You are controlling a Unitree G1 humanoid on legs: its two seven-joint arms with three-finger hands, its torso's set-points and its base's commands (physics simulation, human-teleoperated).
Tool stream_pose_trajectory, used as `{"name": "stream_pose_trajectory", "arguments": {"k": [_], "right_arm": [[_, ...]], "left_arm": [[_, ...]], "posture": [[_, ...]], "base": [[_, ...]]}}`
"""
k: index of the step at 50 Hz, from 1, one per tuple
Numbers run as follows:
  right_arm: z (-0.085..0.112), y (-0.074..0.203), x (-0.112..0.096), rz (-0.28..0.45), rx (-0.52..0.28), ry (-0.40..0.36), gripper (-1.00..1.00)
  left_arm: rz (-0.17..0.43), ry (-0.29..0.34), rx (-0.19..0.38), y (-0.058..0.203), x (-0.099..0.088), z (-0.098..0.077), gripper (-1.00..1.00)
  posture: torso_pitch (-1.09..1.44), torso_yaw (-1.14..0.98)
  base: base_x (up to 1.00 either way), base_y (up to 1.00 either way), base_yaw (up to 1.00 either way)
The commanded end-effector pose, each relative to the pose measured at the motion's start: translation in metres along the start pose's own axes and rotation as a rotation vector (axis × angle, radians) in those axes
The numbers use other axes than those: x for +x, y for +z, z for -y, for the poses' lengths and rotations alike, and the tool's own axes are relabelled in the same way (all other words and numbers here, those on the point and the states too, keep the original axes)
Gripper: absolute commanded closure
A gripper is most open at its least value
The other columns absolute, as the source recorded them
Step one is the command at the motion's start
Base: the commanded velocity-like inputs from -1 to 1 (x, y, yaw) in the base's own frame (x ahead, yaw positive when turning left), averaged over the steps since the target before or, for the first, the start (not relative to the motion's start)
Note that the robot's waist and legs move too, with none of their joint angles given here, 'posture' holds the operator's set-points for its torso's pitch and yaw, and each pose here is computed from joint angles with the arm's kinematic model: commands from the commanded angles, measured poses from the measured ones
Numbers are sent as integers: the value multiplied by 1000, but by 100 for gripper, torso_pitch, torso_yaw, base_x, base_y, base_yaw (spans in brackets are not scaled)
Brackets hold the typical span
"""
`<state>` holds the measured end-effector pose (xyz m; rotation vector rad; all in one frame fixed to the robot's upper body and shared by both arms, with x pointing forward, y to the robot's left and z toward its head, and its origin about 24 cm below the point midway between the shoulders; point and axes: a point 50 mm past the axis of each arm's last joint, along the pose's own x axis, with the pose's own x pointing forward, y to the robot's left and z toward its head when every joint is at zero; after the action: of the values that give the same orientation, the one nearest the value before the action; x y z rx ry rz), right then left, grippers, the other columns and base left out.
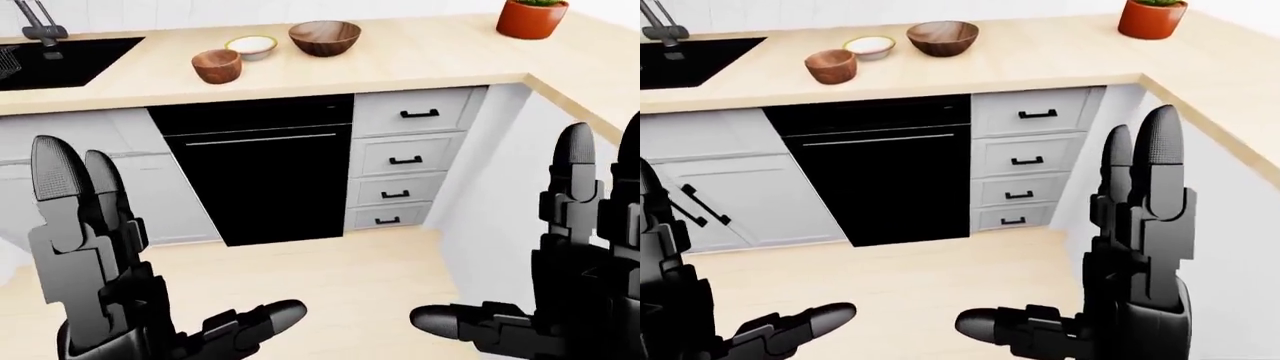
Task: Stack the bowls from largest to smallest.
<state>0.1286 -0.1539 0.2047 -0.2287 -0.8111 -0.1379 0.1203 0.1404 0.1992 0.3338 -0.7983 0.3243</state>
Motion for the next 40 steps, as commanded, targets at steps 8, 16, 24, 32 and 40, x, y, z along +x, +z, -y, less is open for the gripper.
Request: {"name": "stream_pose_trajectory", "arguments": {"k": [8, 16, 24, 32, 40], "right_arm": [[2, 9, 1, 56, 7, -18, -100], [1, 9, 1, 50, 12, -13, -100], [2, 9, 1, 52, 9, -21, -100], [3, 9, 1, 53, 9, -24, -100], [3, 9, 1, 51, 9, -24, -100]], "left_arm": [[31, 25, -4, 6, 2, -4, -100], [33, 20, -4, 6, 2, -3, -100], [31, 21, -3, 6, 2, -3, -100], [33, 22, -4, 6, 2, -3, -100], [32, 21, -5, 6, 2, -3, -100]], "posture": [[0, 0], [0, 0], [0, 0], [0, 0], [0, 0]], "base": [[0, 20, 0], [0, 20, 0], [0, 20, 0], [0, 20, 0], [0, 20, 0]]}}
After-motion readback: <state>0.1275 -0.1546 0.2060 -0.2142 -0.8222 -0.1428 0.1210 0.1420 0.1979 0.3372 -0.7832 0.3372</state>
